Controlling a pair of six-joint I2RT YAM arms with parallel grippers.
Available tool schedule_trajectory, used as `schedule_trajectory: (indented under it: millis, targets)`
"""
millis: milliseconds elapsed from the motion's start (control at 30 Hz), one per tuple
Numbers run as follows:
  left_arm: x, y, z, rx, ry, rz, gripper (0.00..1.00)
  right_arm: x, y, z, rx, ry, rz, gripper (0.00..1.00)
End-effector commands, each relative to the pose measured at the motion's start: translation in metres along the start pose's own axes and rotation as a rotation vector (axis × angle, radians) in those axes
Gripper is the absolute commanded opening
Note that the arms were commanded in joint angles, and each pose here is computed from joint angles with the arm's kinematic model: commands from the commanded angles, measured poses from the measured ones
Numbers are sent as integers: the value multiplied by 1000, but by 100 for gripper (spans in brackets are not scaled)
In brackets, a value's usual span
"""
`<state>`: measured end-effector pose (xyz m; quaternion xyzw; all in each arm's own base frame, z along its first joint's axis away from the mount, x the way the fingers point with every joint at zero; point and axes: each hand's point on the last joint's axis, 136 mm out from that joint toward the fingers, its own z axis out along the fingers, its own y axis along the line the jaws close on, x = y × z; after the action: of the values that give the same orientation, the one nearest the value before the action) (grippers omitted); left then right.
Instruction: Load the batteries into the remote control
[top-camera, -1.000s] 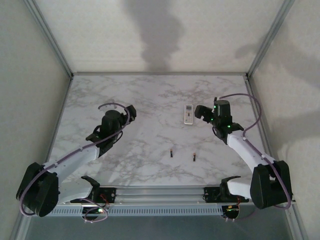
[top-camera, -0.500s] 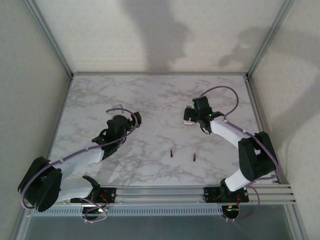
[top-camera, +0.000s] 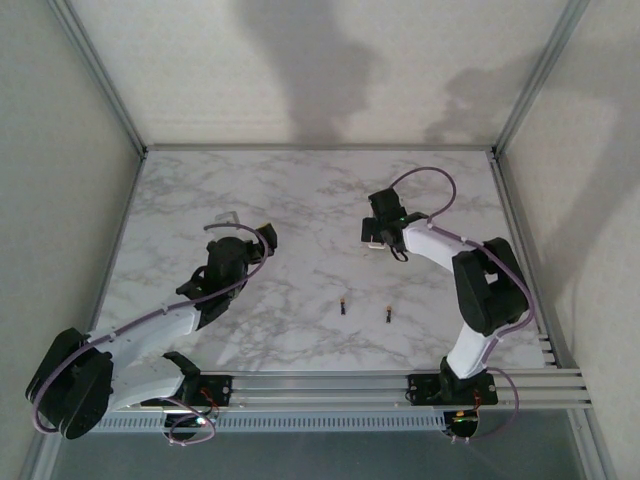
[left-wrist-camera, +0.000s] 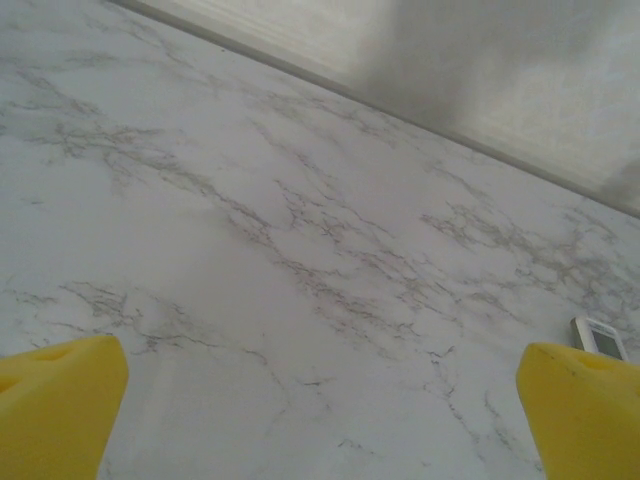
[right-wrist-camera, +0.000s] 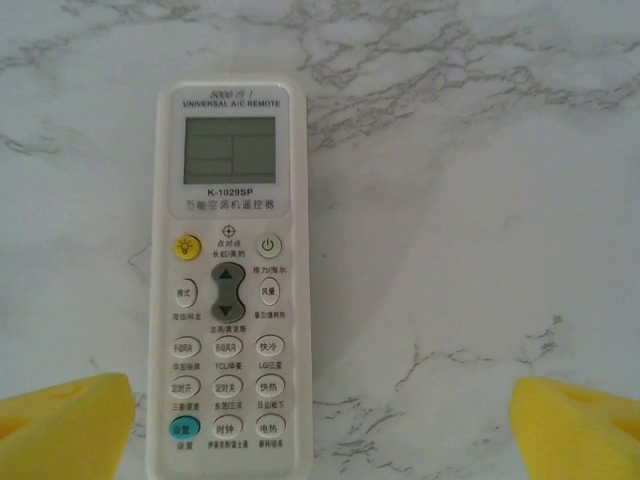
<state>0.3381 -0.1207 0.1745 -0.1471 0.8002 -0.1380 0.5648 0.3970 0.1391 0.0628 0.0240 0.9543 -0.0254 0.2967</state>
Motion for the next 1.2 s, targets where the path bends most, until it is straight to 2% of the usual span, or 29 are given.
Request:
schedule_trajectory:
  millis: [0, 333, 633, 1000, 1167]
  targets:
    - [-9, -6, -2, 19, -23, -2, 99, 0, 2, 6, 27, 19, -12, 93]
    - [-3, -4, 0, 8, 4, 16, 100, 1, 24, 30, -23, 73, -35, 75]
    - [0, -4, 2, -1, 16, 21, 100, 5, 30, 34, -5, 73, -49, 75]
    - [2, -4, 3, 1, 22, 22, 99, -14, 33, 5, -2, -12, -58, 81]
    - [2, -5, 3, 3, 26, 22, 100, -10, 31, 11, 21, 3, -67, 82]
